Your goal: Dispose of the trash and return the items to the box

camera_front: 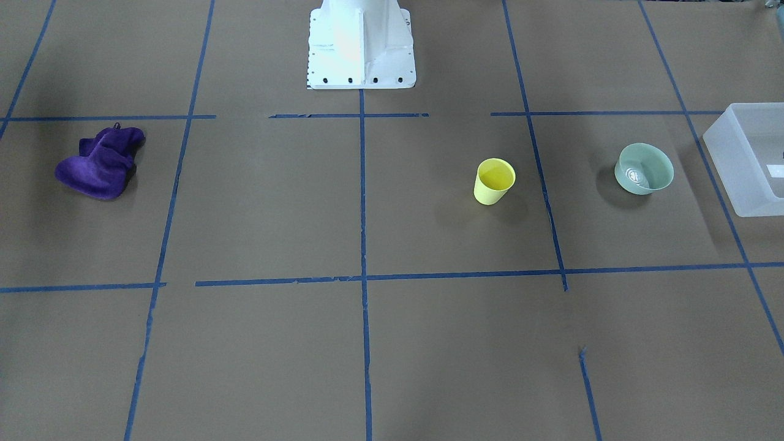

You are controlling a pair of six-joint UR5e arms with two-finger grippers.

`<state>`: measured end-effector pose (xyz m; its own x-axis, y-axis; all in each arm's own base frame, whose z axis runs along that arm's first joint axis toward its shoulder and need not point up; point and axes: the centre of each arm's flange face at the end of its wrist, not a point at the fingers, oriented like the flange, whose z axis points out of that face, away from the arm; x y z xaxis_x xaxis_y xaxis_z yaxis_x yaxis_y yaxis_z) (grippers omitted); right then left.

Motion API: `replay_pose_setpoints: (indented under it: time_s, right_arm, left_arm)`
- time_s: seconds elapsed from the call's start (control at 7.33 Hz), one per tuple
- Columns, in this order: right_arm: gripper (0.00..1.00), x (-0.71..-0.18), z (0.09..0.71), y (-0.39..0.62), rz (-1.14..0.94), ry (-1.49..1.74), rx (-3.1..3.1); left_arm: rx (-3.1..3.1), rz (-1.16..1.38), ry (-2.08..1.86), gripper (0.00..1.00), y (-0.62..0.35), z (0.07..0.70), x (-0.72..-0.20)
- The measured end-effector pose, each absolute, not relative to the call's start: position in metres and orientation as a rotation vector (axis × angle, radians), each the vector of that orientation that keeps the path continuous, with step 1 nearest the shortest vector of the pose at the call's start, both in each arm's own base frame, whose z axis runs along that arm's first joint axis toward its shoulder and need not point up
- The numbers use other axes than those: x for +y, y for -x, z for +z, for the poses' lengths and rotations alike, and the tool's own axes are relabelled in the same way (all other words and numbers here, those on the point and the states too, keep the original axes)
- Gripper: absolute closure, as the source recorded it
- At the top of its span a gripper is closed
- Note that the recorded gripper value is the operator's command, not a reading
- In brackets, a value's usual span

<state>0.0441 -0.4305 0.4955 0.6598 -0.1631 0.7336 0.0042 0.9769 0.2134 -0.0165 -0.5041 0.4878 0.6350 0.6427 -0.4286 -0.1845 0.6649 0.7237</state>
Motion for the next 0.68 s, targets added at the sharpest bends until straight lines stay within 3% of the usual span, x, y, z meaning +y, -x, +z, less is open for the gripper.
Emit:
replay_pose_setpoints:
  time_s: [0.68]
  right_arm:
    - [0.00,-0.429,0.496,-0.043,-0.072,-0.337,-0.876]
  left_arm:
    - [1.043,0.222,-0.725,0.00,-0.078,0.404,-0.470]
